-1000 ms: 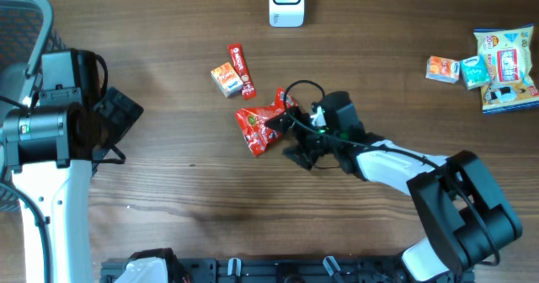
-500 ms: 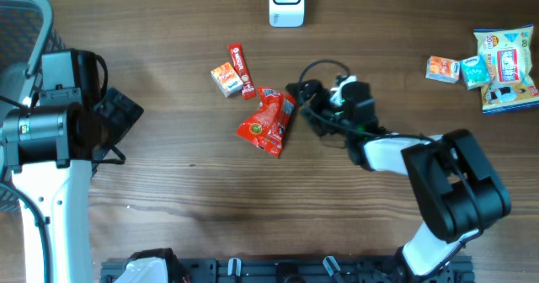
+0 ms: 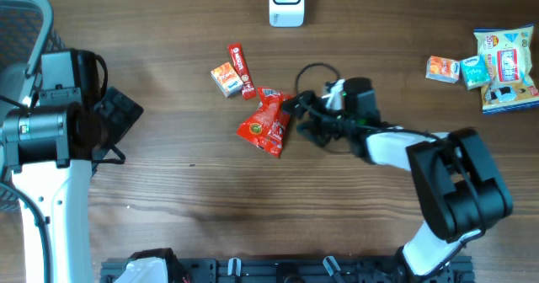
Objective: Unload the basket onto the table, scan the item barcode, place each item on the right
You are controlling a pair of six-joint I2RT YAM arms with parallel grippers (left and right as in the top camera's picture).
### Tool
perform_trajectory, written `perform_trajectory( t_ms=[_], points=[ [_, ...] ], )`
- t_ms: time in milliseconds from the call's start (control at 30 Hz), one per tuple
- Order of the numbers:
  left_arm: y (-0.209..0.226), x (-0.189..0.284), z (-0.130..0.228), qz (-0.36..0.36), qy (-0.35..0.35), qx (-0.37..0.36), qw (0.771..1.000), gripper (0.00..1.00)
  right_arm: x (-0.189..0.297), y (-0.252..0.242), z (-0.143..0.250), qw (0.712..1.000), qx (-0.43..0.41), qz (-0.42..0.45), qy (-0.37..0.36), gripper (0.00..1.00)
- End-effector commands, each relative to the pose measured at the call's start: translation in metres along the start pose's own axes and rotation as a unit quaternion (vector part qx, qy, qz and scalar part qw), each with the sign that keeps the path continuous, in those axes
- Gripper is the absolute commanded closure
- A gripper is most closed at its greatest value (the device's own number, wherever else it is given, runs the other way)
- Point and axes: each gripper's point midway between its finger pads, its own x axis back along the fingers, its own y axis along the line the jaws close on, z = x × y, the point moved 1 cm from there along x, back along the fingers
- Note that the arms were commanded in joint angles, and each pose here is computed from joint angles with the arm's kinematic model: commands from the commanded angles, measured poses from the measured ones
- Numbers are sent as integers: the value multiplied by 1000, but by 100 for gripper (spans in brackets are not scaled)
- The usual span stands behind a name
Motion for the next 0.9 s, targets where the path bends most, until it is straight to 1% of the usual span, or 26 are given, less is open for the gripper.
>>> perform_trajectory(
  t_ms=[0,167,267,467,633,700,767,867],
  points=[
    [3,3,-5,-3,-11,-4,1000,0,-19,-14,15,999,-3,47,-16,0],
    [5,3,-4,-7,-8,-6,1000,0,-30,-15,17,999,4,47,-26,0],
    [4,3,-4,-7,-8,-6,1000,0,-39,-28,14,998,5,49,-29,0],
    [5,3,-4,-7,-8,-6,1000,0,-54,-49,7,998,-21,38,-38,1],
    [4,3,-3,-5,-4,-9,1000,0,-55,-54,-5,996,-28,44,-72,10],
    [-8,4,4,29,17,-56,998,0,-55,-54,-5,996,-29,46,-72,11],
    [-29,4,14,88,45,-112,989,0,-55,-54,-4,996,-30,45,-71,11],
    [-49,-3,28,138,90,-127,978,0,-55,-56,-3,996,-43,47,-69,9]
  ],
)
